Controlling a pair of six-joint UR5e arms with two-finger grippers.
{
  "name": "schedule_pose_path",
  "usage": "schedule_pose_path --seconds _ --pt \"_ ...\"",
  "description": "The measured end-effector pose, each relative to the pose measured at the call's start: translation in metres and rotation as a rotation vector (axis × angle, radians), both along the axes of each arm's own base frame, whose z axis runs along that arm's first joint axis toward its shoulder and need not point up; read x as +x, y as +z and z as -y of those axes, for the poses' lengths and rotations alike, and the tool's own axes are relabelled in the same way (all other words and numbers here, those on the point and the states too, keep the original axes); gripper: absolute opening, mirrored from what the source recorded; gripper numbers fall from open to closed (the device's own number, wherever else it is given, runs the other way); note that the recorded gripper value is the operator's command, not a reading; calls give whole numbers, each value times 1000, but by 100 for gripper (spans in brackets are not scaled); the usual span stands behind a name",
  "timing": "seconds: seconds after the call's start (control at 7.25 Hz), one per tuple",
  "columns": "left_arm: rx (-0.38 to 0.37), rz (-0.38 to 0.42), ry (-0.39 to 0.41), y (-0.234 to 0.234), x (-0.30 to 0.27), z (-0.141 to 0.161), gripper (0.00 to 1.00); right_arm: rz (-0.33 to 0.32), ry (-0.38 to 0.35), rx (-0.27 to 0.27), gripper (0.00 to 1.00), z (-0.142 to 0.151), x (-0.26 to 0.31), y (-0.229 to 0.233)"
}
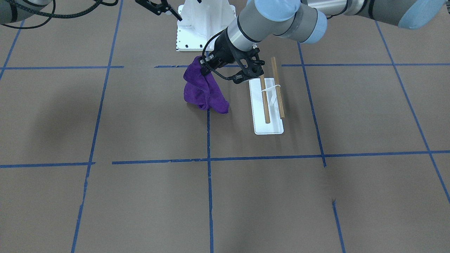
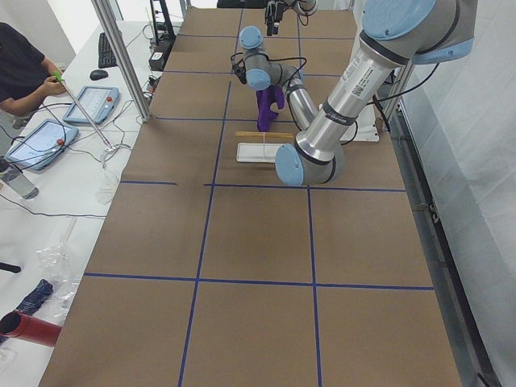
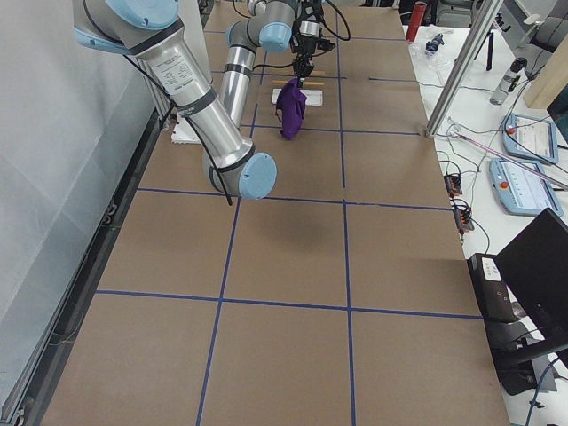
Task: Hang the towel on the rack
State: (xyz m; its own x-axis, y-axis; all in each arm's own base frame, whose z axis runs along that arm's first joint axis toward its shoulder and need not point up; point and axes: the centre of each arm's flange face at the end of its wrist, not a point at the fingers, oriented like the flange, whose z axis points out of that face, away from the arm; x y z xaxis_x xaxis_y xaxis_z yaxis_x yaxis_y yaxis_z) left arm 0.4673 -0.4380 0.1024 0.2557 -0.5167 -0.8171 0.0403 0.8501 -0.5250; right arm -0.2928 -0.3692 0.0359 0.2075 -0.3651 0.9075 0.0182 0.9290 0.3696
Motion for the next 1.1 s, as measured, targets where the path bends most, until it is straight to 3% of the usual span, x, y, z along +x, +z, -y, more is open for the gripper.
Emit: schedule_pose_path --seconds 0.28,0.55,1.1 --pt "8 -12 -33 5 -29 3 0 -13 14 -15 100 -6 18 22" --pt "9 -6 -93 35 -82 6 0 -63 52 -66 100 -7 44 67" --pt "149 72 -140 117 -158 16 0 -203 118 -211 100 9 67 156"
